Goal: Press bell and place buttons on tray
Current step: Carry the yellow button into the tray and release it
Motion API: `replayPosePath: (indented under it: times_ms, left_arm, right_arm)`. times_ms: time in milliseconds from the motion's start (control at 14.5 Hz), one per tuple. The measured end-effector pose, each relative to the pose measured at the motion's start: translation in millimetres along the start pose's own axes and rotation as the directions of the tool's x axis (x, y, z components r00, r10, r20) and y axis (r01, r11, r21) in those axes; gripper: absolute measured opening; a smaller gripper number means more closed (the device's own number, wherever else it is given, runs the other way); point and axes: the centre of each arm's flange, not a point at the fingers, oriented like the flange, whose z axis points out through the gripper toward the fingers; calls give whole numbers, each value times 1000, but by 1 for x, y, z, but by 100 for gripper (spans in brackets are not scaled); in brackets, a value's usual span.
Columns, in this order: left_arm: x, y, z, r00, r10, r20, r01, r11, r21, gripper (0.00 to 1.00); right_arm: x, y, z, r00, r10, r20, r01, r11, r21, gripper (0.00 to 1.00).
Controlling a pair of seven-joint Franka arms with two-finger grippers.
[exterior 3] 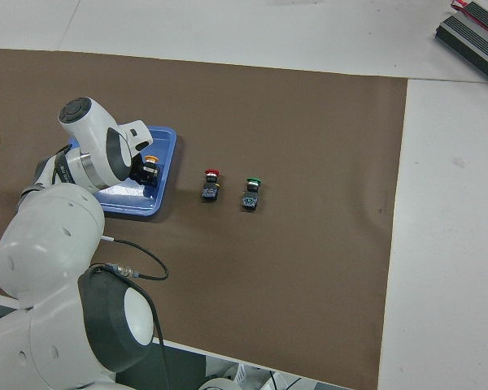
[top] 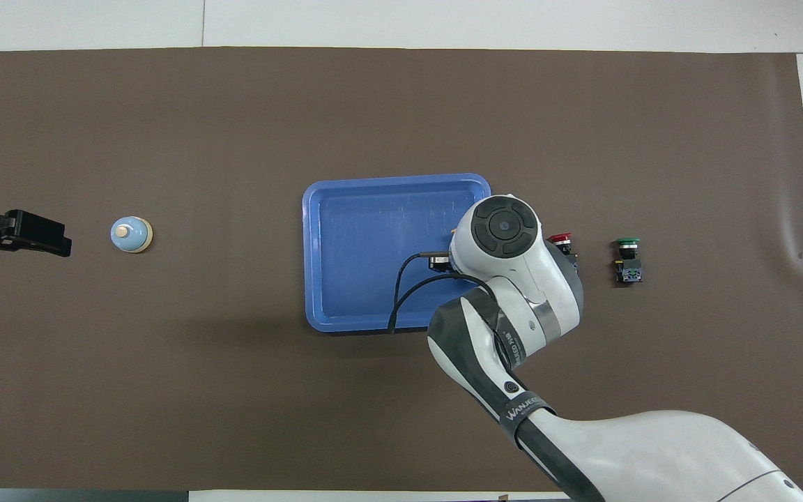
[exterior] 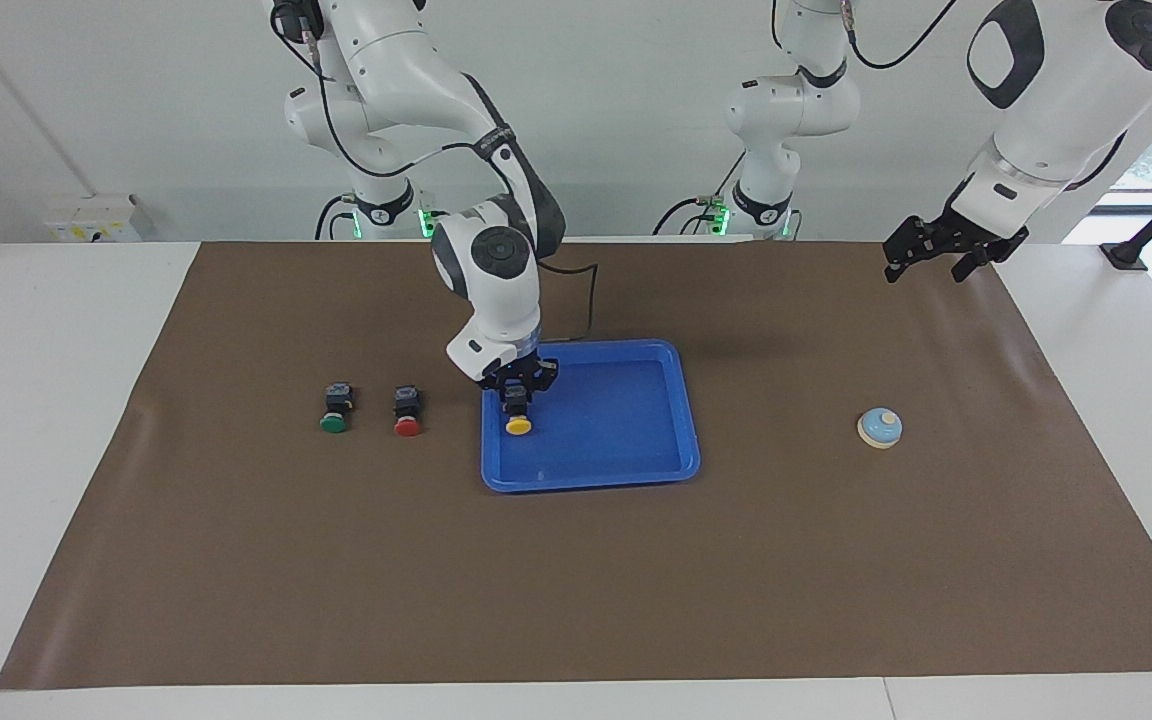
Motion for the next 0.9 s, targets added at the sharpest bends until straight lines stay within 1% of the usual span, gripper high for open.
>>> replayPosePath:
  times_ms: [207, 277, 346, 415, 484, 622, 691, 760, 899]
  left_arm:
    - [0, 0, 0, 1000, 0, 0, 0, 1000, 0, 100]
    - [0, 0, 0, 1000, 0, 0, 0, 1000, 0, 100]
    - [0, 0, 0, 1000, 0, 0, 0, 1000, 0, 100]
    - [0, 0, 0, 1000, 0, 0, 0, 1000, 0, 100]
    - [0, 0, 0, 1000, 0, 0, 0, 1000, 0, 100]
    - [0, 0, 0, 1000, 0, 0, 0, 1000, 0, 100]
    - [0, 0, 0, 1000, 0, 0, 0, 1000, 0, 100]
    - [0, 0, 0, 1000, 0, 0, 0, 1000, 0, 100]
    - [0, 0, 0, 1000, 0, 0, 0, 1000, 0, 100]
  right_arm:
    - [0, 1, 2, 999, 38, 26, -39, 999, 32, 42]
    - [0, 2, 2, 998, 48, 32, -49, 998, 40, 49]
    - [0, 2, 2, 998, 52, 35, -53, 998, 43, 58]
    - [0, 2, 2, 998, 53, 35, -54, 998, 43, 63]
    - [0, 2, 1, 998, 54, 34, -56, 997, 46, 78]
    - [5, 4, -8, 998, 60, 36, -61, 997, 44, 98]
    - [12, 12, -20, 997, 73, 39, -75, 996, 41, 100]
    - [23, 28, -36, 996, 81, 36, -83, 996, 45, 100]
    - [47, 77, -66, 997, 70, 16, -70, 996, 61, 100]
